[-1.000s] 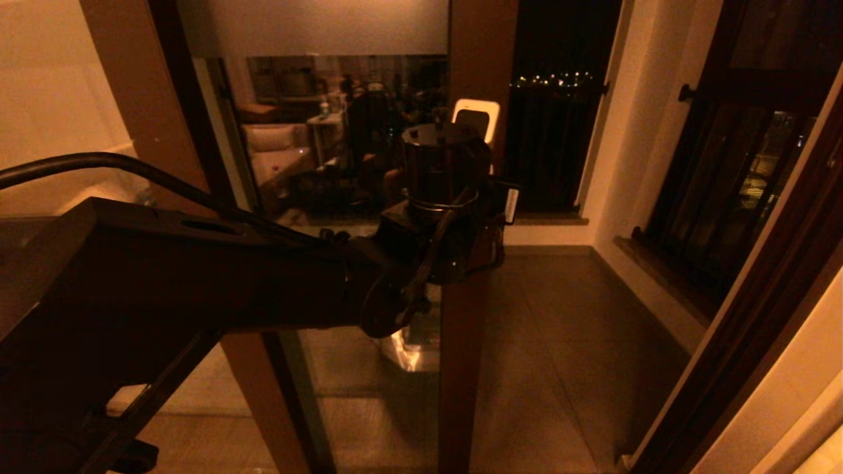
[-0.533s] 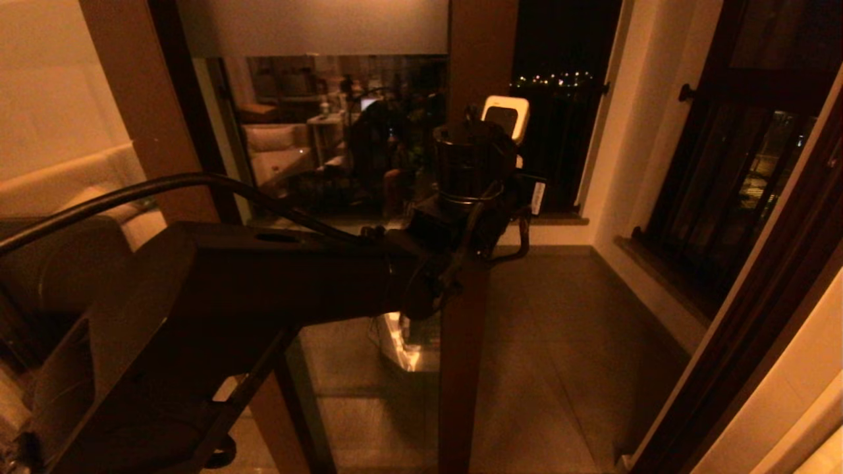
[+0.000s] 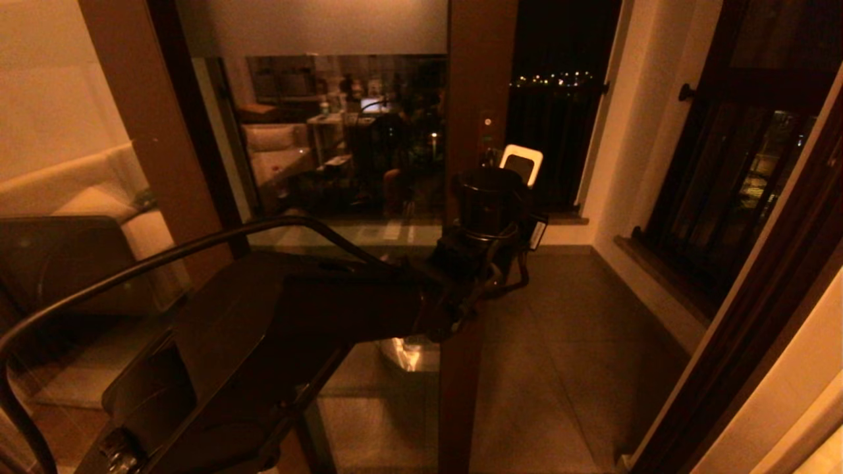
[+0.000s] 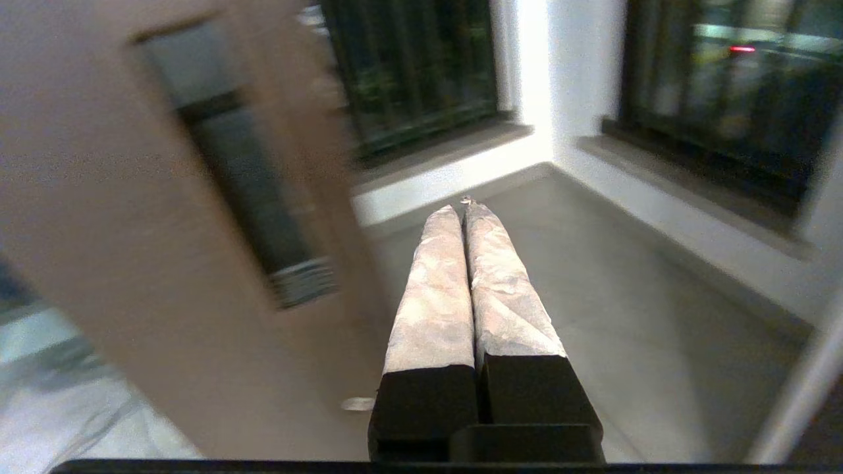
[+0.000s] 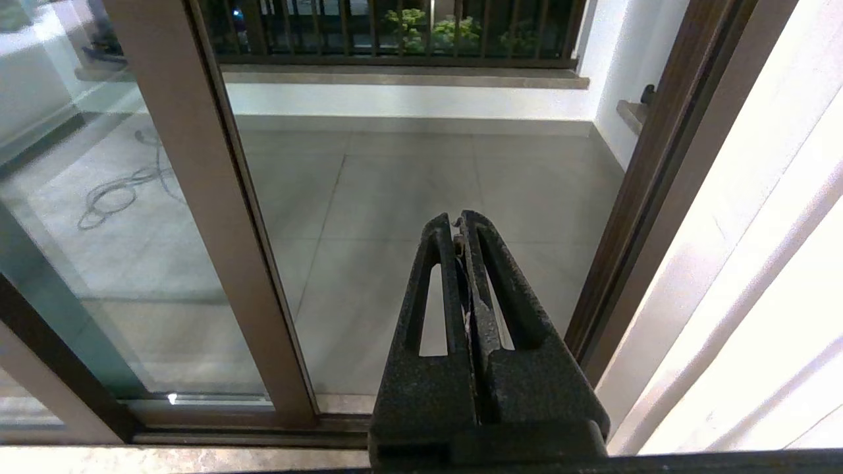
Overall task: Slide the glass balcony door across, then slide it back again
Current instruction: Open the slid door
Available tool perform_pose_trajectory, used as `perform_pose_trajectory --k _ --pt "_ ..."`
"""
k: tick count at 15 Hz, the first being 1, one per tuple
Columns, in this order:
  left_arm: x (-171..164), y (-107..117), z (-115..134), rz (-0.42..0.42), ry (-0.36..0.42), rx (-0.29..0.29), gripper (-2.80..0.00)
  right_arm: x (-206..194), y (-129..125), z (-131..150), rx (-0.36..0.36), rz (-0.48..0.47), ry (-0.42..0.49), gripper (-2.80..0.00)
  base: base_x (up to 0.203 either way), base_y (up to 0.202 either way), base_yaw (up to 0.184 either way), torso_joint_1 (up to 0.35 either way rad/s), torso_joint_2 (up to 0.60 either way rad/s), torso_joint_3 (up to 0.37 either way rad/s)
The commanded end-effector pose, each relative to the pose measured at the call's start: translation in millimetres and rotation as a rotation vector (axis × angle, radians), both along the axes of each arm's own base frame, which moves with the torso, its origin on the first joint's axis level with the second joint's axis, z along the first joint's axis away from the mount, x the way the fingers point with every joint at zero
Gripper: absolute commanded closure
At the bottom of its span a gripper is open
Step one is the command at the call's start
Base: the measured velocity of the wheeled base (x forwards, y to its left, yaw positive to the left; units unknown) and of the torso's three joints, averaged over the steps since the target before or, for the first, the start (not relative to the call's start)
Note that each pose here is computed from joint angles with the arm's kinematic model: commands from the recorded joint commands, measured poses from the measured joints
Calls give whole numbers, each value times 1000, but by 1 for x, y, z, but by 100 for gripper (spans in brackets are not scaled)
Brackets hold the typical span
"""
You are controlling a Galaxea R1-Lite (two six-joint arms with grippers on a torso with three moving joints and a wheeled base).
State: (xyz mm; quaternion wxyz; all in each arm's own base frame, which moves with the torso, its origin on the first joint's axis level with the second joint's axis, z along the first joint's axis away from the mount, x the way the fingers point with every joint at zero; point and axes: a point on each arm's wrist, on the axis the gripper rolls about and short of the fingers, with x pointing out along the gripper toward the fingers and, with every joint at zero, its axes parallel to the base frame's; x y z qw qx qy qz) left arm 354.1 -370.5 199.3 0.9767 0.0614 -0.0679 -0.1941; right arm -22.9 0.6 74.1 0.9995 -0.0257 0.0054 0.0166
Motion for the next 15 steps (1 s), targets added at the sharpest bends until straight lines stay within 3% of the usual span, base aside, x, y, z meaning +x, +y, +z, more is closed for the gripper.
perform_pose_trajectory --k 1,15 --pt "5 1 -7 14 7 8 0 0 0 0 -1 1 1 0 0 0 0 0 0 0" --pt "34 35 -1 114 -1 -7 0 0 0 0 -1 1 1 0 0 0 0 0 0 0"
